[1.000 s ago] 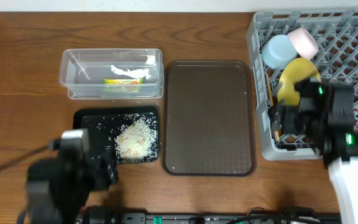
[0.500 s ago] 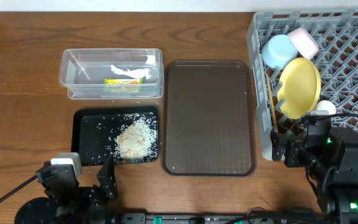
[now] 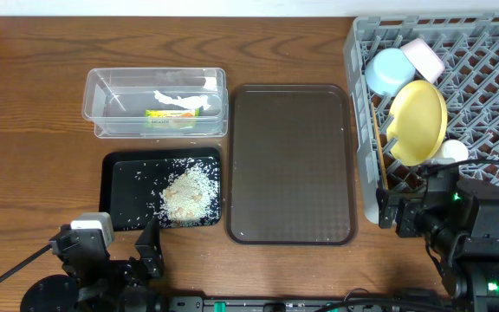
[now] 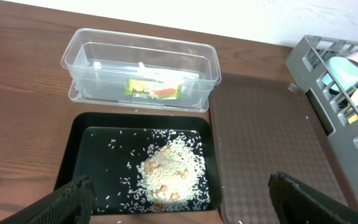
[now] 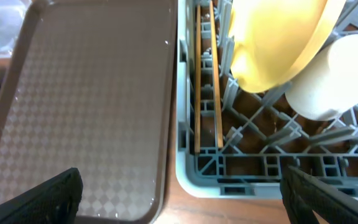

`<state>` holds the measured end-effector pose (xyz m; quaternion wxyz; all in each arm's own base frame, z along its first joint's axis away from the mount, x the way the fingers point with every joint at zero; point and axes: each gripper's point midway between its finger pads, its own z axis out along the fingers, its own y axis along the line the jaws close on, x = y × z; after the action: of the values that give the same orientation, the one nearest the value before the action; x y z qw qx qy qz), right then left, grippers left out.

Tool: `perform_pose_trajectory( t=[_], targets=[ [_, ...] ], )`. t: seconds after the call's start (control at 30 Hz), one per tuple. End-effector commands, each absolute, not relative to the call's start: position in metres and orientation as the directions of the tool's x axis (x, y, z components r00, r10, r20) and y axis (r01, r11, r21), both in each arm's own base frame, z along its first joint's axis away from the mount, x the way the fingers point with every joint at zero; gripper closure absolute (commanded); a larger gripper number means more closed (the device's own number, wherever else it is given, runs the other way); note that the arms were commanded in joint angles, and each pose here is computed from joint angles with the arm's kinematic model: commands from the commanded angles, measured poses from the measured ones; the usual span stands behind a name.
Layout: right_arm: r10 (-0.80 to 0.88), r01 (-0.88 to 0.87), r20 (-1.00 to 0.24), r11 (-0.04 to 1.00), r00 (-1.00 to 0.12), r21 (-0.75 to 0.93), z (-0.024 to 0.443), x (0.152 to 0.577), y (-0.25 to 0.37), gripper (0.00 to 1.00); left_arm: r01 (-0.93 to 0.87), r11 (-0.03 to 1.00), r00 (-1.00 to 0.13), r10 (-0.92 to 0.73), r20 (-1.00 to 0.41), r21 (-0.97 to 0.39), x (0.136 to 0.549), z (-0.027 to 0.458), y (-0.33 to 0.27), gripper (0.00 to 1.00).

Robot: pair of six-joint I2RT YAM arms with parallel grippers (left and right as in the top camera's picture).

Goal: Sort waste into correct bins and load items into the dishwasher rack

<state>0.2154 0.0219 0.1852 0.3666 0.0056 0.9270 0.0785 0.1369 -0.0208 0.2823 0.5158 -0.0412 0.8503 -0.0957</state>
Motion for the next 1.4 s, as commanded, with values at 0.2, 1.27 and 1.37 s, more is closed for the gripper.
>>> perform_pose_trajectory(
  t=[0.2, 1.27, 1.37],
  targets=[
    [-0.01, -0.167, -0.88, 0.983, -0.474, 0.079, 0.218, 0.236, 0.034, 0.01, 0.047, 0.978, -0.476, -0.155, -0.866, -0.201, 0.138, 0.278, -0.024, 0.09],
    [-0.045, -0.208, -0.997, 0.978, -0.058, -0.032, 0.159, 0.242, 0.043, 0.01, 0.047, 0.978, -0.476, -0.155, -0.866, -0.201, 0.138, 0.278, -0.024, 0.08],
    [-0.044, -0.208, -0.997, 0.978, -0.058, -0.031, 0.159, 0.242, 0.043, 0.01, 0.047, 0.978, -0.476, -0.155, -0.866, -0.201, 0.138, 0.278, -0.024, 0.08]
  ],
)
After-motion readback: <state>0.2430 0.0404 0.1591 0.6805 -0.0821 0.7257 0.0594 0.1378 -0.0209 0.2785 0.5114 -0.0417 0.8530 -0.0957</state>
